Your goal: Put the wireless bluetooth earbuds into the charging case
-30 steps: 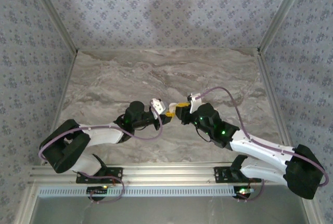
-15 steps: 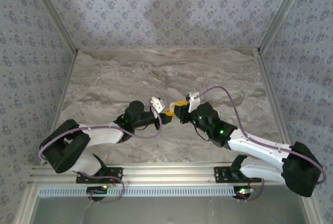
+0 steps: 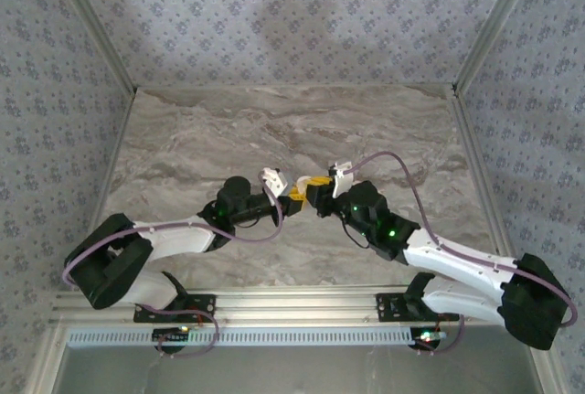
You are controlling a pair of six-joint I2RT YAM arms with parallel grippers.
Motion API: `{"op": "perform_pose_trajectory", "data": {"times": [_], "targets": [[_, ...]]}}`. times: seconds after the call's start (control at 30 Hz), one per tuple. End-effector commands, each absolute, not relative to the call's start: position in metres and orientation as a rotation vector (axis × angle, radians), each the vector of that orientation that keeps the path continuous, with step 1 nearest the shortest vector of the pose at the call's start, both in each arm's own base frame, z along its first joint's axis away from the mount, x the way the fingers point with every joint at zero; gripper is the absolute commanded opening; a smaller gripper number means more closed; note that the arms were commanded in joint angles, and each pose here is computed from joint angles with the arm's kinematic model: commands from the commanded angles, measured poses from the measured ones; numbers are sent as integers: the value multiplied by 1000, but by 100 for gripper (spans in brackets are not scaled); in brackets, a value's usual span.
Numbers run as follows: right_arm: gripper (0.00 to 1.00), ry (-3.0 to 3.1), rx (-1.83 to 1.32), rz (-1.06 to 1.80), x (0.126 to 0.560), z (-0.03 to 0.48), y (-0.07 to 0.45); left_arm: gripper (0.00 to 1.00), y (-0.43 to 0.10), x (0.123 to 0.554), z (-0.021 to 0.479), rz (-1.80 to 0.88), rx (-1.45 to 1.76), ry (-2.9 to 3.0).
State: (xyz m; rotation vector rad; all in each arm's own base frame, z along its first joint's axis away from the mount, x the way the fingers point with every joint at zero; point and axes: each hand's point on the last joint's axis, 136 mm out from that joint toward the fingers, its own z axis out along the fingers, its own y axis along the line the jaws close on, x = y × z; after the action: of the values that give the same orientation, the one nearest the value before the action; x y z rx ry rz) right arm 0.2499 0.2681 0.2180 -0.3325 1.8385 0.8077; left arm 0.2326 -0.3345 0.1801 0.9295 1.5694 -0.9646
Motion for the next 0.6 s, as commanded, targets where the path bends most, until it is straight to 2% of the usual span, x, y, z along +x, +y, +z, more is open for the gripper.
{"op": "perform_pose_trajectory", "data": {"times": [0.0, 0.33, 0.57], "targets": [[23, 1827, -371, 853, 240, 220, 273, 10, -339, 236, 211, -962, 899, 1476], [24, 1843, -433, 896, 231, 216, 280, 10, -336, 234, 214, -935, 924, 1459], [31, 1849, -445, 906, 230, 216, 281, 10, -336, 234, 214, -918, 938, 1455]]}}
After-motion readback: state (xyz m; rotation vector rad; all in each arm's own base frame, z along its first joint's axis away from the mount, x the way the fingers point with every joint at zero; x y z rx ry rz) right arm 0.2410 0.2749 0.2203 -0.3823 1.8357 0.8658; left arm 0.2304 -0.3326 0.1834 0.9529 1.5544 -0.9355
